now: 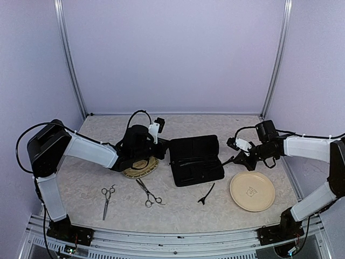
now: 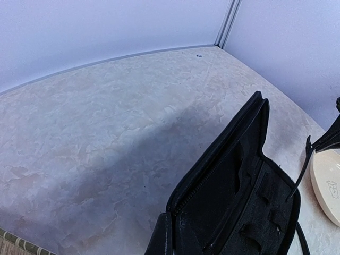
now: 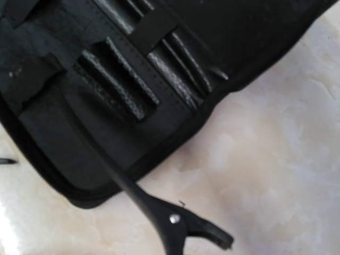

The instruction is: Sort the hair-cutting tools

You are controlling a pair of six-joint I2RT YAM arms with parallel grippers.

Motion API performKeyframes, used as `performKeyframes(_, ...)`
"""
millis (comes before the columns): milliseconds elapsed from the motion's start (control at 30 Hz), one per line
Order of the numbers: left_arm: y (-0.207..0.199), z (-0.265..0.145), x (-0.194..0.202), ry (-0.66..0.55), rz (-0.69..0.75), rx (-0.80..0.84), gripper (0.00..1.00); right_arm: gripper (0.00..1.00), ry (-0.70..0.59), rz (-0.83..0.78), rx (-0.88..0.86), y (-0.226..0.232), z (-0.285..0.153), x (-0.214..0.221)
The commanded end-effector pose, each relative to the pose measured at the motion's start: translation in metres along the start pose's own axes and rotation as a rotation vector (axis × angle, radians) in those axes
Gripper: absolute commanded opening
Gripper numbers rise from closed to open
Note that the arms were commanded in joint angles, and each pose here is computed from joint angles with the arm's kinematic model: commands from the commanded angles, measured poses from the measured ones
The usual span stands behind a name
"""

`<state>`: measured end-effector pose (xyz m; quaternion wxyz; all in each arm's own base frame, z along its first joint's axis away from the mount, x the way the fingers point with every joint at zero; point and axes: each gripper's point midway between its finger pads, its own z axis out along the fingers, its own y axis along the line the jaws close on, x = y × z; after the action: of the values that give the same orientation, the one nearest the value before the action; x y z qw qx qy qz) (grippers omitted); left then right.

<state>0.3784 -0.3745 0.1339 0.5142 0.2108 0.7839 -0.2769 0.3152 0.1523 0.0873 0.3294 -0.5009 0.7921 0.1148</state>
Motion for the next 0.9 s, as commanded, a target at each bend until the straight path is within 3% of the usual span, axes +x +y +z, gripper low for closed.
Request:
performKeyframes(0,-0.004,-0.003,-0.017,-0.067,-0.029,0.027,0.0,0.0,0.018,-0.007,0.009,-0.001,0.005,0.007)
performKeyframes(600,-0.001,0.0,-0.009,-0.057,-0.056,0.03,0.0,0.0,0.076,-0.027,-0.021,0.022,0.027,0.01)
performKeyframes(867,0.003,0.001,-0.006,-0.052,-0.057,0.018,0.0,0.0,0.094,-0.056,-0.117,0.05,0.041,0.01)
